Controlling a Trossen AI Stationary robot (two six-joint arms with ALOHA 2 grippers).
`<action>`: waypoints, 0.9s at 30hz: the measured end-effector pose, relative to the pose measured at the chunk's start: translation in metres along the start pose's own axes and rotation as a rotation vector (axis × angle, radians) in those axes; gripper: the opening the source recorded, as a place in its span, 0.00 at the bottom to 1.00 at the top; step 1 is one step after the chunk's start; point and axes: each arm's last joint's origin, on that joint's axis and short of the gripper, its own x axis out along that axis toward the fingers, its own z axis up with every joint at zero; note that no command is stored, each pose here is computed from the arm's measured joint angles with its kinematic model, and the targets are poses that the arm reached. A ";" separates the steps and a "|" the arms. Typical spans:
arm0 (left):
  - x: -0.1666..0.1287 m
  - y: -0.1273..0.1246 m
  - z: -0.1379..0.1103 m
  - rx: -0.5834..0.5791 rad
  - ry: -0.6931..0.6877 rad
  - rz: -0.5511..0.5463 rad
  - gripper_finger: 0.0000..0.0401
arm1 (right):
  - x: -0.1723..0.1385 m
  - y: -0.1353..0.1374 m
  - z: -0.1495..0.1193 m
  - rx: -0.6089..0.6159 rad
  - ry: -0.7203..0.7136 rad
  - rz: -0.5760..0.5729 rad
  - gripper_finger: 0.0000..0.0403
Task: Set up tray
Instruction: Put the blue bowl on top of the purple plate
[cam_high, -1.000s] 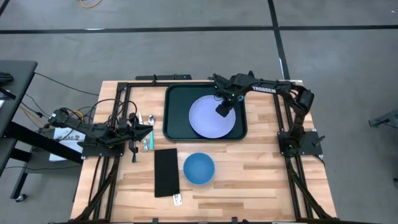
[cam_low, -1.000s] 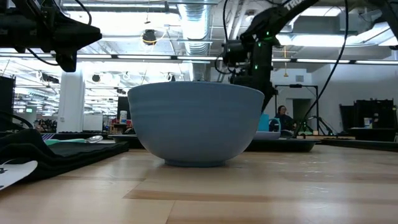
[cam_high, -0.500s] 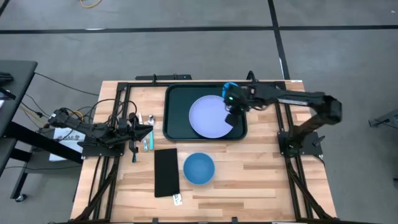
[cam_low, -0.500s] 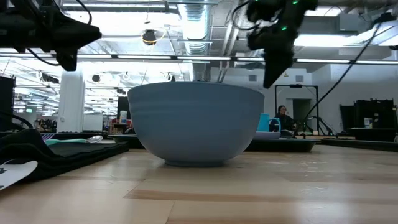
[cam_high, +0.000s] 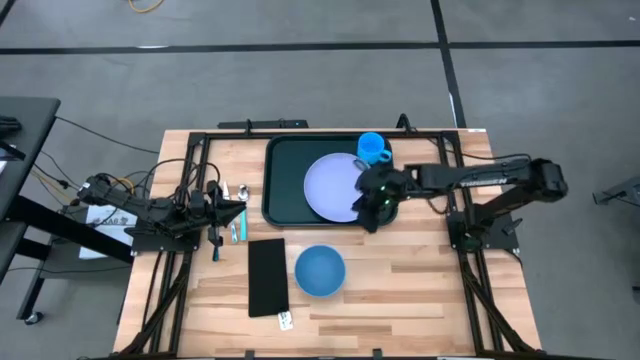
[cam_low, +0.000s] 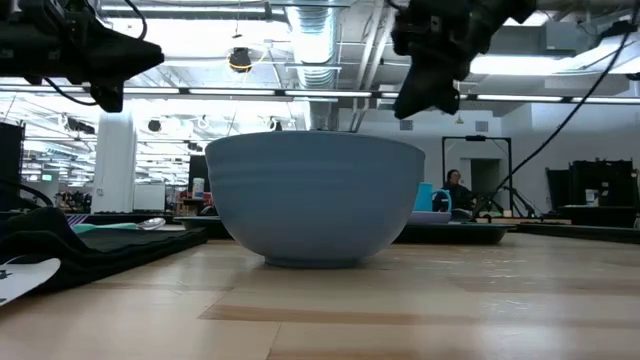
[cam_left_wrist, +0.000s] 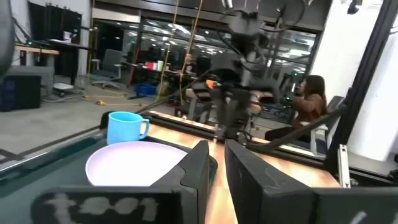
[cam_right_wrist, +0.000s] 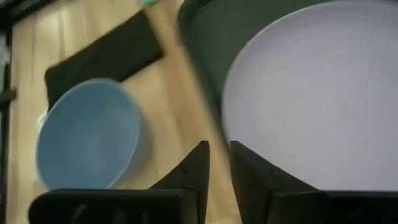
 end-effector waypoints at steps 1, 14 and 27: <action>0.000 0.000 0.000 0.000 0.000 0.000 0.10 | 0.006 0.004 0.001 -0.009 0.020 0.008 0.15; 0.000 0.000 0.000 0.050 -0.001 -0.001 0.10 | 0.060 0.052 0.023 -0.139 0.203 0.108 0.27; 0.000 0.000 0.000 0.069 -0.002 0.004 0.10 | 0.088 0.073 0.039 -0.381 0.404 0.097 0.42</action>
